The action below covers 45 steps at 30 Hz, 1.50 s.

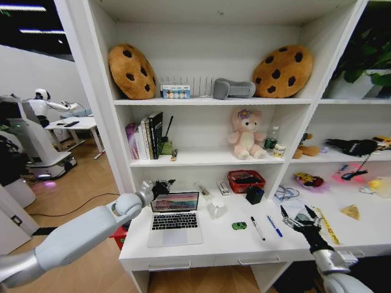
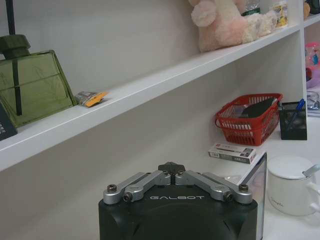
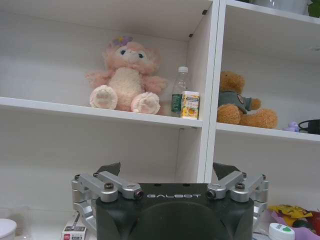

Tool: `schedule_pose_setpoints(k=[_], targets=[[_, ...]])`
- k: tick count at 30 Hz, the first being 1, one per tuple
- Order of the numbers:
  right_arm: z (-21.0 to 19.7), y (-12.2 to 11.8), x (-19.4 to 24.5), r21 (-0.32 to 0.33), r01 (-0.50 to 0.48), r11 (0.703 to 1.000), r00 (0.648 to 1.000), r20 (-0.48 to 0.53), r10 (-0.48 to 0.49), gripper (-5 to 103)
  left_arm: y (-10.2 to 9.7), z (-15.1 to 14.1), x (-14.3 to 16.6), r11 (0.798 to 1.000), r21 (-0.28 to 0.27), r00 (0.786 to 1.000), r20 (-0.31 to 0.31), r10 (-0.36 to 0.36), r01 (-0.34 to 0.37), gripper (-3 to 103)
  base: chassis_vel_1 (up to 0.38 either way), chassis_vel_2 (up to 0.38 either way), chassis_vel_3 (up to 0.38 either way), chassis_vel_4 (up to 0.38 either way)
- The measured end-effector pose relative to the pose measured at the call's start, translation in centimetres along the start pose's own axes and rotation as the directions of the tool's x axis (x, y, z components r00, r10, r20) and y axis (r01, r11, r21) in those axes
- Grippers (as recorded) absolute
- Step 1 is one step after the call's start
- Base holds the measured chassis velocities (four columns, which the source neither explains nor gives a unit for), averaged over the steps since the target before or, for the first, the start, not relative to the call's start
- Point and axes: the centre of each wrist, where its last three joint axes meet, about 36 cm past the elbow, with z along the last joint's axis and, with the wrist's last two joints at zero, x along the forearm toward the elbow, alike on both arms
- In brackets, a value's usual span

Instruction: Organize the objects on the table.

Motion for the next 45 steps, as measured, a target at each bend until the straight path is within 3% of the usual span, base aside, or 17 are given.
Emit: schedule_pose_setpoints(k=[10, 14, 25, 29, 32, 35, 37, 45], targets=[[-0.1, -0.6, -0.2, 0.004, 0.000, 1.000, 1.000, 0.006, 0.000, 100, -1.1, 0.9, -2.9, 0.999, 0.014, 0.998, -0.049, 0.042, -0.041, 0, 0.000, 0.000, 0.000, 0.000], [-0.1, -0.8, -0.3, 0.004, -0.002, 1.000, 1.000, 0.008, 0.002, 100, -1.7, 1.2, -2.6, 0.998, 0.008, 0.996, -0.069, 0.063, -0.063, 0, 0.000, 0.000, 0.000, 0.000], [0.8, -0.5, -0.6, -0.006, -0.002, 1.000, 1.000, 0.006, 0.002, 100, -3.4, 3.5, 4.9, 0.996, 0.010, 0.988, -0.126, 0.086, -0.085, 0, 0.000, 0.000, 0.000, 0.000], [0.1, 0.2, -1.4, -0.015, 0.008, 1.000, 1.000, 0.018, -0.008, 100, -5.0, 5.1, 8.0, 0.997, 0.048, 0.988, -0.138, 0.074, -0.068, 0, 0.000, 0.000, 0.000, 0.000], [0.0, 0.3, -1.5, -0.016, 0.009, 1.000, 1.000, 0.020, -0.008, 100, -5.5, 5.6, 8.5, 0.996, 0.054, 0.987, -0.144, 0.075, -0.067, 0, 0.000, 0.000, 0.000, 0.000], [-0.2, 0.3, -1.3, -0.014, 0.007, 1.000, 1.000, 0.017, -0.007, 100, -8.0, 8.6, 10.9, 0.994, 0.084, 0.979, -0.189, 0.081, -0.067, 0, 0.000, 0.000, 0.000, 0.000], [-0.3, 0.2, -1.2, -0.013, 0.005, 1.000, 1.000, 0.016, -0.005, 100, -8.6, 9.3, 11.7, 0.994, 0.092, 0.977, -0.198, 0.080, -0.062, 0, 0.000, 0.000, 0.000, 0.000], [-0.3, 0.4, -0.8, -0.016, -0.005, 1.000, 1.000, 0.012, 0.006, 100, -9.7, 11.5, 14.2, 0.994, 0.103, 0.973, -0.223, 0.066, -0.044, 0, 0.000, 0.000, 0.000, 0.000]])
